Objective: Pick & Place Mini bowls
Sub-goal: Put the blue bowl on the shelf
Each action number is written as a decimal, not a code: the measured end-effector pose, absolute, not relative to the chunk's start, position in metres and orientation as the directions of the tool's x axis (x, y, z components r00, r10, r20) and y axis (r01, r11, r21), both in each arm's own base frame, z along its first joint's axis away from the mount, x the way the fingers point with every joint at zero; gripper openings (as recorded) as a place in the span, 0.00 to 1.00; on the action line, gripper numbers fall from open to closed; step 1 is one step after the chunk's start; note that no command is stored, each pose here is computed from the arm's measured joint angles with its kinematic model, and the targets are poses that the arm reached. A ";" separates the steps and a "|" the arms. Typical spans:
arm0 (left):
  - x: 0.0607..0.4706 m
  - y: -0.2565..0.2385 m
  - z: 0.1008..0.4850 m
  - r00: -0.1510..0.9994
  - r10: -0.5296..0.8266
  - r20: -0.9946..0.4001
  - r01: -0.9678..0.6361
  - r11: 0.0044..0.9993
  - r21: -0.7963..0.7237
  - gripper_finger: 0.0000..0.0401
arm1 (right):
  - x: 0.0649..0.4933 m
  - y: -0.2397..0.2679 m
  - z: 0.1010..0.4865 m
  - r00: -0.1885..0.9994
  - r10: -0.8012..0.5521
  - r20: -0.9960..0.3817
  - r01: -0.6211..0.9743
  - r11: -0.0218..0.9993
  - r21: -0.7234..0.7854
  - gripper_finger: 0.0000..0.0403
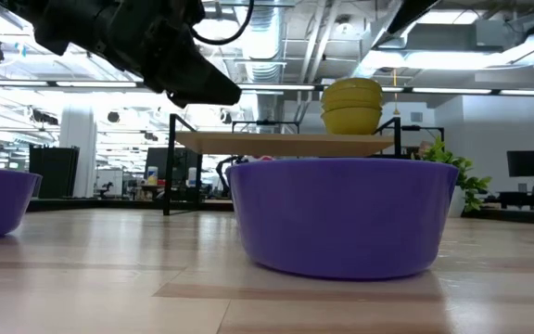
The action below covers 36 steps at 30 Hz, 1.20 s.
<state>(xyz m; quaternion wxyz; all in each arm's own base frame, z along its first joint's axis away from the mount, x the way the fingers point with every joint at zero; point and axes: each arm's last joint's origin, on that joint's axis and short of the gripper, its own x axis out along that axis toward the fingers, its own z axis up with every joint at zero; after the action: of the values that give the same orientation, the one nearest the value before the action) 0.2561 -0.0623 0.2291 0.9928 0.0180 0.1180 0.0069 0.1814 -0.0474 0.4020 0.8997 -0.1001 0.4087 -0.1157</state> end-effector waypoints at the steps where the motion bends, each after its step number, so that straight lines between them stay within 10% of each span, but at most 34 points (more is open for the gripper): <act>1: 0.256 -0.062 0.229 0.971 0.018 -0.239 -0.009 0.999 0.039 0.30 | 0.177 -0.044 0.401 0.672 -0.250 -0.698 0.109 0.965 -0.240 0.36; 18: 0.254 -0.065 0.212 0.919 -0.063 -0.389 0.049 0.998 -0.045 0.30 | 0.211 0.039 0.262 0.915 0.272 -0.297 -0.233 0.959 0.162 0.29; 36: 0.294 -0.084 0.198 0.883 -0.313 -0.349 0.355 0.933 0.062 0.30 | 0.223 0.056 0.224 0.877 0.242 -0.415 -0.210 0.970 0.122 0.28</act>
<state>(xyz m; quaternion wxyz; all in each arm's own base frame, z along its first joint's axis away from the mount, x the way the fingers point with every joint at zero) 0.2941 -0.0844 0.1975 0.9684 0.0622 0.1691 -0.1725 0.2225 0.0557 0.2239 0.9681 0.0365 0.2188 0.1166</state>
